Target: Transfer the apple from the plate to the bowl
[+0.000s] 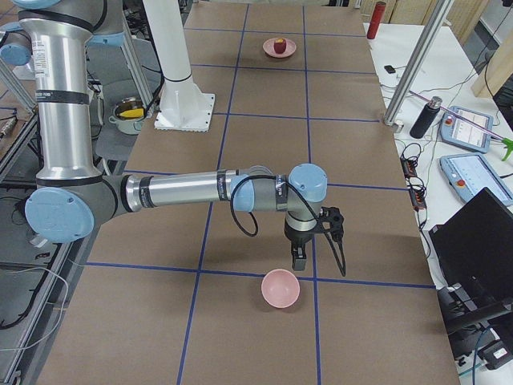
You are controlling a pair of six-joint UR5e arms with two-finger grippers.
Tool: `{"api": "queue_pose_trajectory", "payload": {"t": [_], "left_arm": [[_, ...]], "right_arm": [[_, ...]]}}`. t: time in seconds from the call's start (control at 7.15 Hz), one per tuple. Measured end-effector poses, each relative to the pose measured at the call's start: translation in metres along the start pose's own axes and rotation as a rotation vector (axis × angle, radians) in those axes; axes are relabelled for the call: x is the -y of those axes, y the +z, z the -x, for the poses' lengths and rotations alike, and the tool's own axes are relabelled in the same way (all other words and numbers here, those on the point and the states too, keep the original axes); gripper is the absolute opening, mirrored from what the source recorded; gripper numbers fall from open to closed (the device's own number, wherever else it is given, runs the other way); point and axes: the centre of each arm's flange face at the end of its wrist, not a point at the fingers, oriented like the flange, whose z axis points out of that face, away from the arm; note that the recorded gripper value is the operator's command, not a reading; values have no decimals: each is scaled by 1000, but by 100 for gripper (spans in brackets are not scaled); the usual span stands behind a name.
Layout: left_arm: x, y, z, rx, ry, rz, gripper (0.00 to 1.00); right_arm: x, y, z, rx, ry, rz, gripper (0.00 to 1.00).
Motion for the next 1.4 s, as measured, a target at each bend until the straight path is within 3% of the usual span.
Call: {"api": "queue_pose_trajectory", "payload": {"t": [0.56,0.98,1.12,1.4], "left_arm": [[2,-4,-5,-9,10,-12,98],[3,-4,-5,-16,11,-13,98],[2,-3,-5,-16,10,-12,98],[2,-3,-4,-17,9,-10,98]], "right_arm": [[0,-1,1,0,-2,-2,100],[-6,0,4,52,-23,-2,100],[-17,14,-6,59,-47,3,100],[-37,71,-53,60,-95,-18,100]]}}
